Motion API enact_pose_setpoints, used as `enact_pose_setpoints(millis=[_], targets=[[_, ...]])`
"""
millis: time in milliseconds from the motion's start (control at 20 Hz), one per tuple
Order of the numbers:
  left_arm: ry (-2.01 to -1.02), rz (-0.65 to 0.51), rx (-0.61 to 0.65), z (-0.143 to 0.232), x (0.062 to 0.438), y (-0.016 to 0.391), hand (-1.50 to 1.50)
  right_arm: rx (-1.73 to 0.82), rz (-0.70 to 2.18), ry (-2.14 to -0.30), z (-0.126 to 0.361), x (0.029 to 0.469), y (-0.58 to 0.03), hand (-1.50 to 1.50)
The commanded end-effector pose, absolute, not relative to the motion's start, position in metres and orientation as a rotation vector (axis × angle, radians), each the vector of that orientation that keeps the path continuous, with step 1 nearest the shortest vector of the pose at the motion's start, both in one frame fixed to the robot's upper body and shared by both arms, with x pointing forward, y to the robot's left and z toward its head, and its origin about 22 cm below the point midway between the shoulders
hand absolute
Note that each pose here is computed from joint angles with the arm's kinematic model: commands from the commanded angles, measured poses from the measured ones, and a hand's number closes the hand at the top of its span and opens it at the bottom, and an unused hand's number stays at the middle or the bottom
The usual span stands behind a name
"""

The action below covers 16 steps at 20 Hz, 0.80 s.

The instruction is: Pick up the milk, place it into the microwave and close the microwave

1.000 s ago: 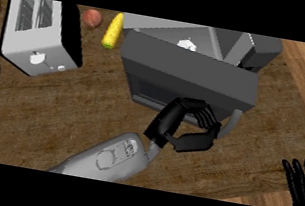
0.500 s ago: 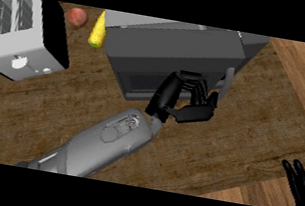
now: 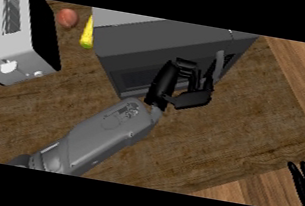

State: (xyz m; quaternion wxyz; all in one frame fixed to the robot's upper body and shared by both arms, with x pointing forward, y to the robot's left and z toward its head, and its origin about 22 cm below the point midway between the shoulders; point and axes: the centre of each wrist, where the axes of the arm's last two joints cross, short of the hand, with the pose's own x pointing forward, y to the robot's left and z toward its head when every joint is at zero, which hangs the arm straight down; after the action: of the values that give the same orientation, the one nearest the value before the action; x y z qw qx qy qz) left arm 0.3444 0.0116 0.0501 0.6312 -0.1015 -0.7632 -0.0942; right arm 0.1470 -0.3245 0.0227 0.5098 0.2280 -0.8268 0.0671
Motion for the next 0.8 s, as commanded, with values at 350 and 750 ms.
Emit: enact_pose_setpoints(millis=[350, 750], targets=[[-1.783, -0.172, -0.219, 0.058, 0.361, 0.013, 1.5, 0.648, 0.181, -1.996, 0.037, 0.146, -0.325, -1.5], [-1.794, -0.139, -0.215, 0.057, 0.364, 0.014, 1.5, 0.641, 0.207, -2.034, 0.054, 0.145, -0.333, -1.5]])
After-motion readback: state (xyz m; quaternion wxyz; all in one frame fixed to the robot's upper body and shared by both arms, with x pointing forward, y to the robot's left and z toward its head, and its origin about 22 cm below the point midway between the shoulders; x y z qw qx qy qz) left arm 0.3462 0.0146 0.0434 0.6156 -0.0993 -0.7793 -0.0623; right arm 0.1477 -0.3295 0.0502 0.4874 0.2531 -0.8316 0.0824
